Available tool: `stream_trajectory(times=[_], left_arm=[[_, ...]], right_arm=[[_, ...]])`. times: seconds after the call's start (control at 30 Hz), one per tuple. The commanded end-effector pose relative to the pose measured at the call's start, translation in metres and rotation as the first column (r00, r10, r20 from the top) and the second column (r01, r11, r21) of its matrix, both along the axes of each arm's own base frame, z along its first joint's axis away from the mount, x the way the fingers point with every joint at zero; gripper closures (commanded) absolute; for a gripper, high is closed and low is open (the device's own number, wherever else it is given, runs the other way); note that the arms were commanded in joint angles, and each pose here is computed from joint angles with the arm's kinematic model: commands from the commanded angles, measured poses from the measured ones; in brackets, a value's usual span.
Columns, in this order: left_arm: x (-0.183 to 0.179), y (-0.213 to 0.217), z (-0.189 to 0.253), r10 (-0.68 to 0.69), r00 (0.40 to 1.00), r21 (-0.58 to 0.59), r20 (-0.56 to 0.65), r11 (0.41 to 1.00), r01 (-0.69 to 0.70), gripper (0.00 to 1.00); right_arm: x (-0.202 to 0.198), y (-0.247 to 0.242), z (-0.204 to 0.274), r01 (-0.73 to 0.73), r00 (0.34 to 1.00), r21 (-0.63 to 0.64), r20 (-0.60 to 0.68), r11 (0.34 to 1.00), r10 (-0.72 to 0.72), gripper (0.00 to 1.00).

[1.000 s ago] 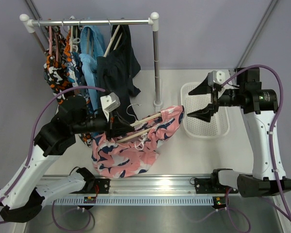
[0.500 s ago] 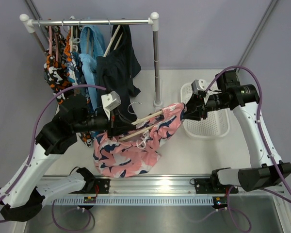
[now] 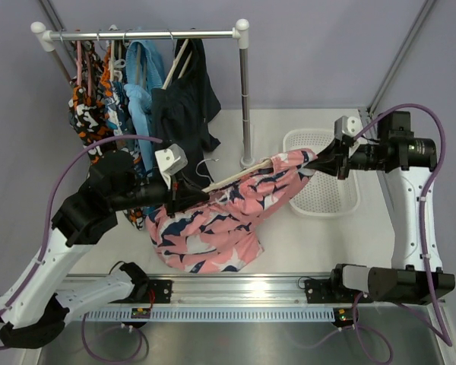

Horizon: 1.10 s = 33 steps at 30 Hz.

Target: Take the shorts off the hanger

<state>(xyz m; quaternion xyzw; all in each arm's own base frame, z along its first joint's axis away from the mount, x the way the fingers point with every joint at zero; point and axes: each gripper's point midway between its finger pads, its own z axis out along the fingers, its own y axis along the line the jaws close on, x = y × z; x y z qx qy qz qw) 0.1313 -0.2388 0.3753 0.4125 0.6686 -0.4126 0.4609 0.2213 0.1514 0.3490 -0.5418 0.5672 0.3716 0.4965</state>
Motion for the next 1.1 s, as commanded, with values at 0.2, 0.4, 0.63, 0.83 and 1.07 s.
stream_trajectory(times=[0.2, 0.4, 0.63, 0.83, 1.07], left_arm=[[0.008, 0.022, 0.007, 0.122, 0.99, 0.002, 0.073, 0.993, -0.122, 1.0], [0.006, 0.03, 0.033, 0.155, 0.978, -0.071, 0.141, 0.987, -0.147, 1.0], [-0.01, 0.045, 0.052, 0.171, 0.969, -0.125, 0.181, 0.981, -0.15, 1.0], [0.003, 0.028, 0.077, 0.207, 0.969, -0.301, 0.137, 0.941, -0.158, 1.0], [0.039, -0.019, 0.141, 0.17, 0.983, -0.574, 0.077, 0.813, -0.096, 1.0]], right_arm=[[0.0, -0.014, 0.001, 0.017, 0.999, 0.056, -0.036, 0.998, -0.015, 1.0], [0.009, -0.021, -0.013, 0.059, 0.996, 0.055, -0.077, 0.997, -0.055, 1.0], [0.023, -0.038, -0.008, 0.128, 0.986, 0.122, -0.126, 0.984, -0.113, 1.0], [0.003, -0.018, -0.042, 0.041, 0.982, 0.088, -0.185, 0.995, -0.024, 1.0], [-0.013, 0.026, -0.062, -0.063, 0.988, -0.027, -0.142, 0.998, 0.059, 1.0]])
